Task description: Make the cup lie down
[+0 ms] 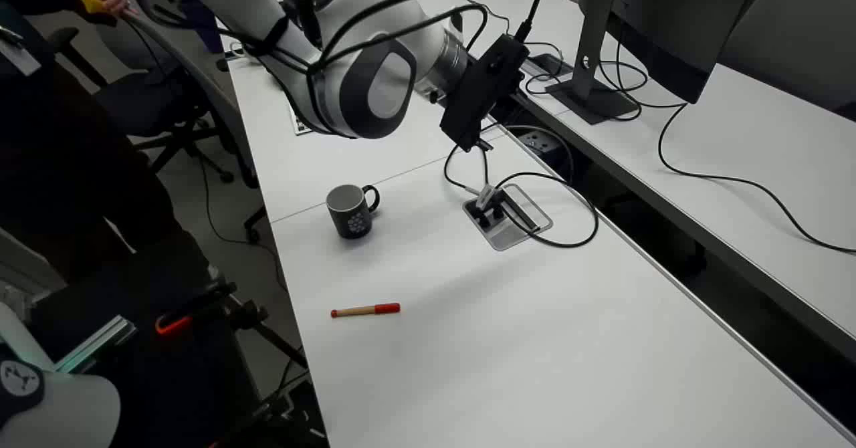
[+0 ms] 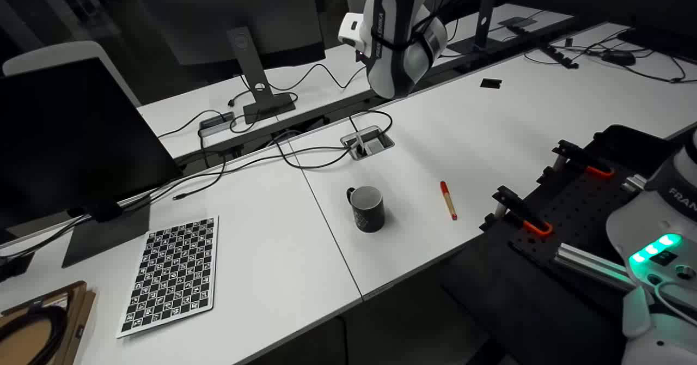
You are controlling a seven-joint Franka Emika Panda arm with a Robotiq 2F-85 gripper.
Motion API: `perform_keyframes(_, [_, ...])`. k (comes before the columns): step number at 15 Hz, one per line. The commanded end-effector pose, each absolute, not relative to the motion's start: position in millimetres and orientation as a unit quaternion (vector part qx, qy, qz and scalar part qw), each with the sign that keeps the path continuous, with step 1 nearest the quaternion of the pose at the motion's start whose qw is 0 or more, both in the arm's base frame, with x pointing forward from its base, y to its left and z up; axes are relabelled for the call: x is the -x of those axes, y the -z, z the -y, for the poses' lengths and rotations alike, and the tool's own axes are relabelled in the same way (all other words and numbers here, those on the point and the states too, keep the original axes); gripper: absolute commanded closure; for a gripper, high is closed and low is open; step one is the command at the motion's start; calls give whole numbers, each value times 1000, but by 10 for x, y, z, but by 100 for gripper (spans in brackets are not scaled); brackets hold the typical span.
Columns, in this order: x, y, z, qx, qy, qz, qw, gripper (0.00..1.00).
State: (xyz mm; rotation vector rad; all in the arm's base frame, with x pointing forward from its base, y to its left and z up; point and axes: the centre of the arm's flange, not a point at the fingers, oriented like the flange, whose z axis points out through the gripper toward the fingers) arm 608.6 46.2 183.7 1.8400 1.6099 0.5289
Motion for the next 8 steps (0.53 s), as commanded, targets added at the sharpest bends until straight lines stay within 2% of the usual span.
perform_keyframes(1, [-6085,-1836,-462,-698,-201,-611,315,0])
perform_keyframes(8, [-5933,-1593,-704,-651,-192,-697,230,0])
